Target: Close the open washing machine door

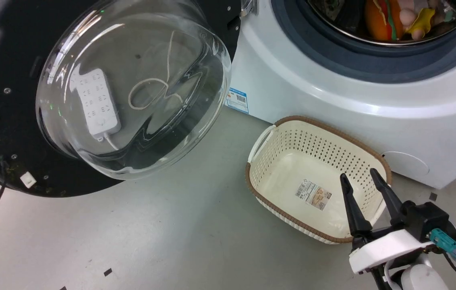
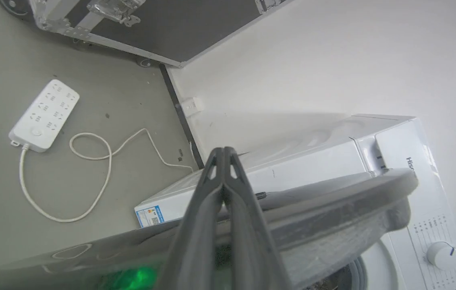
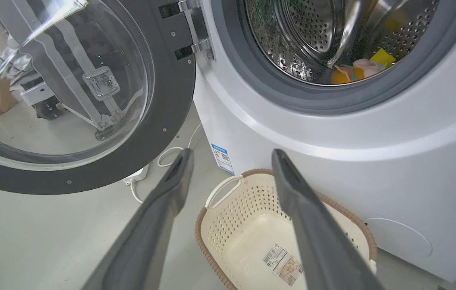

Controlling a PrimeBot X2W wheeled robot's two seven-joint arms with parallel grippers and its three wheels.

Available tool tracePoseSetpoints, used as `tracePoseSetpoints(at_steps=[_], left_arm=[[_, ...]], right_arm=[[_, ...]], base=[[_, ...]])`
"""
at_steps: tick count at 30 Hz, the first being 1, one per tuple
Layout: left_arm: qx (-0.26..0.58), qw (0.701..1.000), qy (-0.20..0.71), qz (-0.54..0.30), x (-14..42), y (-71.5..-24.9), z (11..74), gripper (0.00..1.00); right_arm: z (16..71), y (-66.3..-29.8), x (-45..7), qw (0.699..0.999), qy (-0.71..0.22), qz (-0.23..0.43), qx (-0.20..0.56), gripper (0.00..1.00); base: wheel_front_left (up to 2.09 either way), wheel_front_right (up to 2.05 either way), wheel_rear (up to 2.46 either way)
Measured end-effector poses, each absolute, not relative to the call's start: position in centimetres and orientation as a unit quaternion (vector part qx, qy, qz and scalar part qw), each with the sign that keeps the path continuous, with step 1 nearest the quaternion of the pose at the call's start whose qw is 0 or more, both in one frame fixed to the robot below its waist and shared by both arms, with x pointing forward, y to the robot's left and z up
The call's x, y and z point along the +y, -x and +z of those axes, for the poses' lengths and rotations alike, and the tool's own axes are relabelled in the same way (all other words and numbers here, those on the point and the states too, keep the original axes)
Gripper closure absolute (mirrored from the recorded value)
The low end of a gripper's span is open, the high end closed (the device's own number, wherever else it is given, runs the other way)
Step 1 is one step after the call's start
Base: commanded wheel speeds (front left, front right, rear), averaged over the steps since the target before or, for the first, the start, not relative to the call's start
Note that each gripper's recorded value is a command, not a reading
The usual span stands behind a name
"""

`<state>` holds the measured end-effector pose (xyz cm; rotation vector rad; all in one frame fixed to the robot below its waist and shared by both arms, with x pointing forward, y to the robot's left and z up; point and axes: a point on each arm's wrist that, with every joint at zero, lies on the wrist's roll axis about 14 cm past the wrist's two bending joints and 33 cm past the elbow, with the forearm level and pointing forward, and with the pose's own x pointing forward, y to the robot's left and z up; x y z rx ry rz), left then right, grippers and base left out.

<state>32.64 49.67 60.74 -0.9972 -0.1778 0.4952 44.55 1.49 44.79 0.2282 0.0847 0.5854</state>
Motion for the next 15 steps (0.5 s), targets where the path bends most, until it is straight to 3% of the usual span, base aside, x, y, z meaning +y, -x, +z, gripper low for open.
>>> tracePoseSetpoints(at_steps=[6,15], left_arm=[[-0.049,0.848,0.511,0.135,45.5,-32.4,60.3,1.00],[-0.004,0.808,0.589,-0.022,36.9,-30.3,58.7,1.00]], right_arm=[[45.8,-44.3,1.3,0.952,-0.107,0.286,0.032,0.00],[49.4,-42.1,-0.1,0.958,-0.091,0.272,-0.006,0.00]], base=[[0.00,0.00,0.00],[0.00,0.00,0.00]])
